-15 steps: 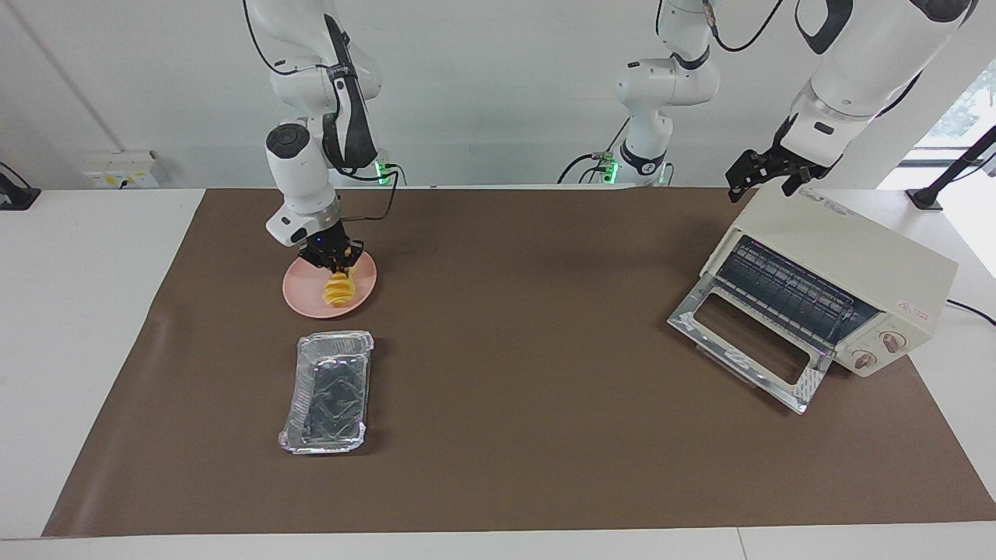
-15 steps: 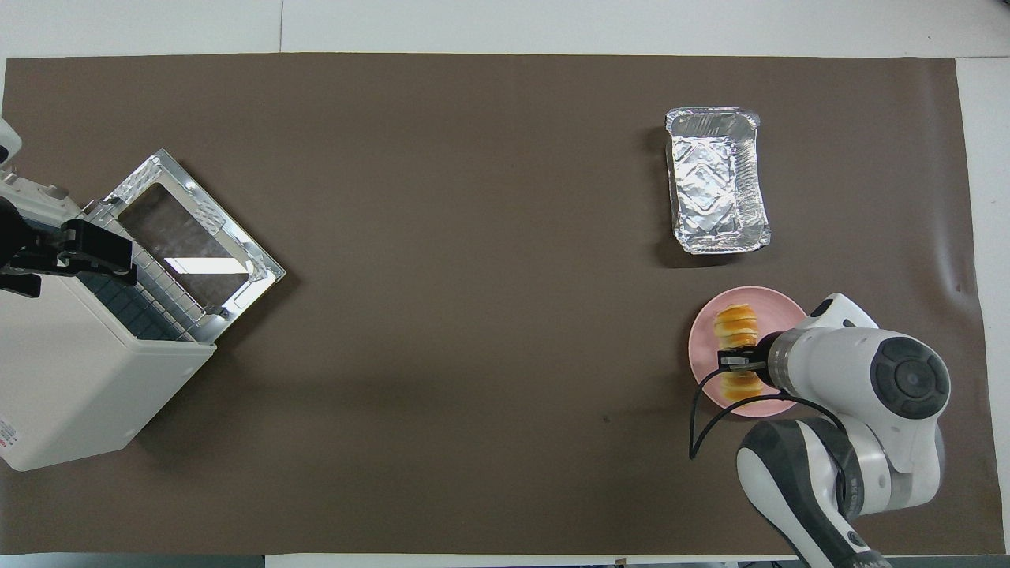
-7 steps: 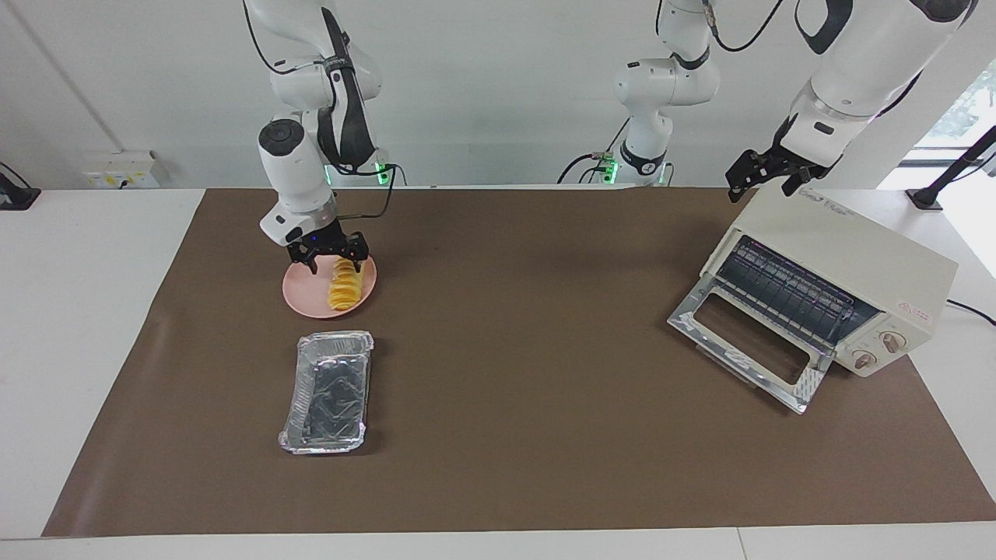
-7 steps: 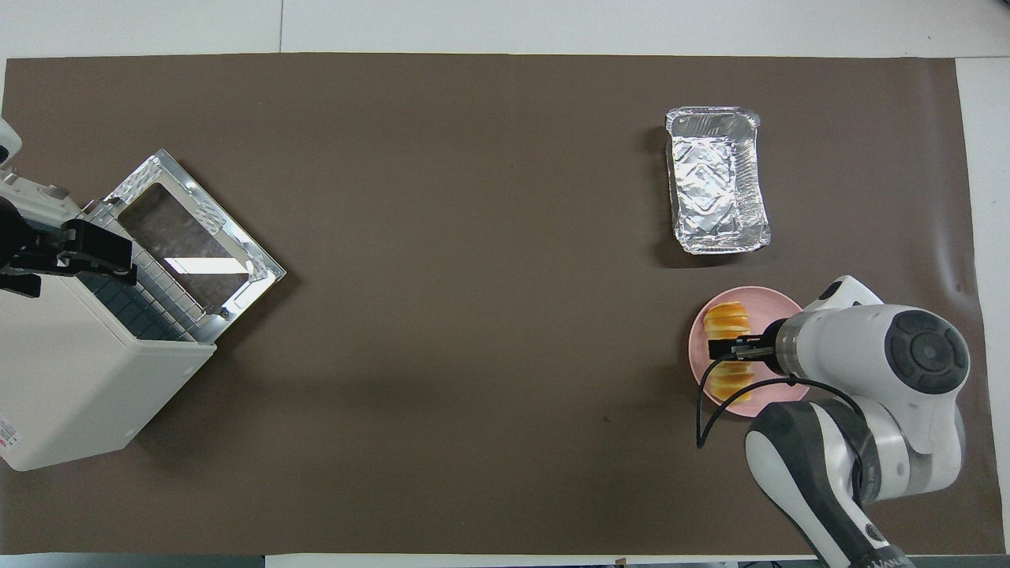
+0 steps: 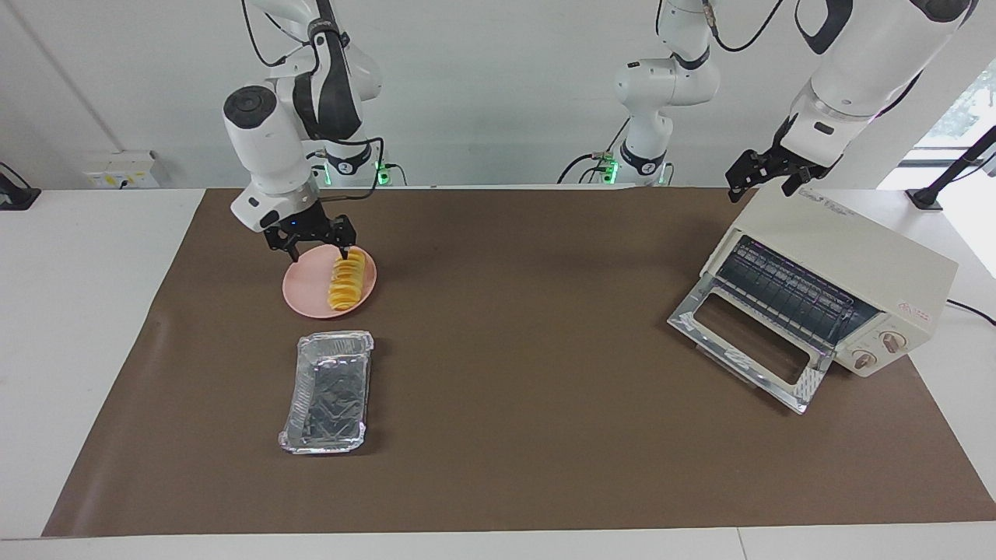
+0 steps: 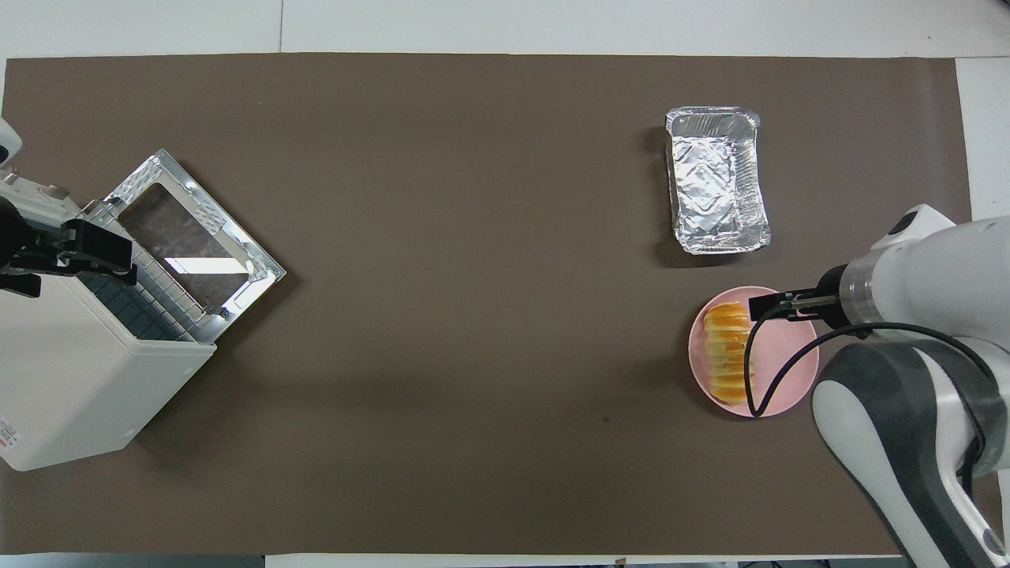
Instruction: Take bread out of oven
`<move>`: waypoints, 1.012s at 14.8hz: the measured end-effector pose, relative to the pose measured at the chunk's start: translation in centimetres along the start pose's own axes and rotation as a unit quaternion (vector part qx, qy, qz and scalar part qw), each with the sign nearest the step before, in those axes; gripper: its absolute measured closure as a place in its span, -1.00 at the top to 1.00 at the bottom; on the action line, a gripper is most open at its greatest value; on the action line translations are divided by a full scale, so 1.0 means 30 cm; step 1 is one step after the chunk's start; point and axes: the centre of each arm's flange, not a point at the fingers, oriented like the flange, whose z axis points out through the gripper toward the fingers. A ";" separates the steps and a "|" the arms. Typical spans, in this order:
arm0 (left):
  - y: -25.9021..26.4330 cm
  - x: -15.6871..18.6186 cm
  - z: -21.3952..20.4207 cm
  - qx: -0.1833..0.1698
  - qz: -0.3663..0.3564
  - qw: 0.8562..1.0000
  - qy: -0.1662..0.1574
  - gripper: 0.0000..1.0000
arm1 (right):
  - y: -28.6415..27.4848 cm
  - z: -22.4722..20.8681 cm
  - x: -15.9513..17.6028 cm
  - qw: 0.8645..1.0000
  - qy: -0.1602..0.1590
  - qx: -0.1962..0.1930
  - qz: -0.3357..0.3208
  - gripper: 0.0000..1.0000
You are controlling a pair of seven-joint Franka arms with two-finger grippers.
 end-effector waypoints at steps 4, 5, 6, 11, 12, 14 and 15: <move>0.000 0.000 0.000 0.000 0.000 1.000 0.000 1.00 | 0.006 -0.232 0.016 0.999 -0.024 0.000 -0.033 1.00; 0.000 0.000 0.000 0.000 0.000 1.000 0.000 1.00 | 0.022 -0.285 0.017 0.999 -0.037 0.001 -0.039 1.00; 0.000 0.000 0.000 0.000 0.000 1.000 0.000 1.00 | 0.049 -0.329 0.022 0.998 -0.047 0.002 -0.042 1.00; 0.000 0.000 0.000 0.000 0.000 1.000 0.000 1.00 | 0.167 -0.431 0.047 0.997 -0.068 0.008 -0.046 1.00; 0.000 0.000 0.000 0.000 0.000 1.000 0.000 1.00 | 0.169 -0.443 0.048 0.997 -0.067 0.008 -0.045 1.00; 0.000 0.000 0.000 0.000 0.000 1.000 0.000 1.00 | 0.168 -0.445 0.052 0.997 -0.065 0.007 -0.046 1.00; 0.000 0.000 0.000 0.000 0.000 1.000 0.000 1.00 | 0.168 -0.444 0.058 0.997 -0.061 0.007 -0.046 1.00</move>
